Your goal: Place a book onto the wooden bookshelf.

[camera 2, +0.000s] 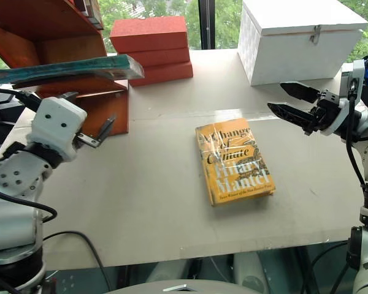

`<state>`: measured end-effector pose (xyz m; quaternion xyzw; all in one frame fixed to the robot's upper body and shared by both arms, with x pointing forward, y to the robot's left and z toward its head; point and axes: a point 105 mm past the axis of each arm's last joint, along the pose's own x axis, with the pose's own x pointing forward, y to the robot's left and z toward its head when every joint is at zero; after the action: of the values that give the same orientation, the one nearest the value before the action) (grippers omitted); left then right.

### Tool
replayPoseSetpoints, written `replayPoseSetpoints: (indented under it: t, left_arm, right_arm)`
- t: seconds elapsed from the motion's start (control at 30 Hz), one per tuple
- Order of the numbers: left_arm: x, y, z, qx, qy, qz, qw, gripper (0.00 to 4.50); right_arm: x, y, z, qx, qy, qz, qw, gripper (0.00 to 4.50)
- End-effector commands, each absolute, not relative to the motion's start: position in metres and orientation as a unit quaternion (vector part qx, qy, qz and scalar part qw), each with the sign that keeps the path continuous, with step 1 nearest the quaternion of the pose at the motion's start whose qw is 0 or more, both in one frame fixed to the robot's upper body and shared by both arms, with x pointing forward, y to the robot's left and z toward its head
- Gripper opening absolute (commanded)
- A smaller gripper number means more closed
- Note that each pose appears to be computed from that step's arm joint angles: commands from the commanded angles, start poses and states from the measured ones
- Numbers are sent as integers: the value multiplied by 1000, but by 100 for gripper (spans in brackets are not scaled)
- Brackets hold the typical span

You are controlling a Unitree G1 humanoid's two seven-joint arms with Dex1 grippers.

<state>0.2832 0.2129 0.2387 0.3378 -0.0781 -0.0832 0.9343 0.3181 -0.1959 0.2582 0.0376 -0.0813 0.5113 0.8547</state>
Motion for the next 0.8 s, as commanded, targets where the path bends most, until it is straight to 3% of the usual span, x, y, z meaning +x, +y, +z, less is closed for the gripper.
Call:
replayPoseSetpoints:
  t: [0.03,0.27,0.5,0.8]
  left_arm:
    - [306,186,232,269,-134,-93,949,310]
    - [375,134,202,233,-163,-163,945,1]
    - [422,119,239,199,-267,-26,943,1]
    - [433,131,247,173,-281,108,938,1]
  right_arm:
    - [309,-200,274,21,-108,502,858,450]
    - [302,-203,281,11,-113,489,865,450]
    - [292,-205,284,12,-121,480,869,450]
    - [274,-197,296,40,-131,529,838,450]
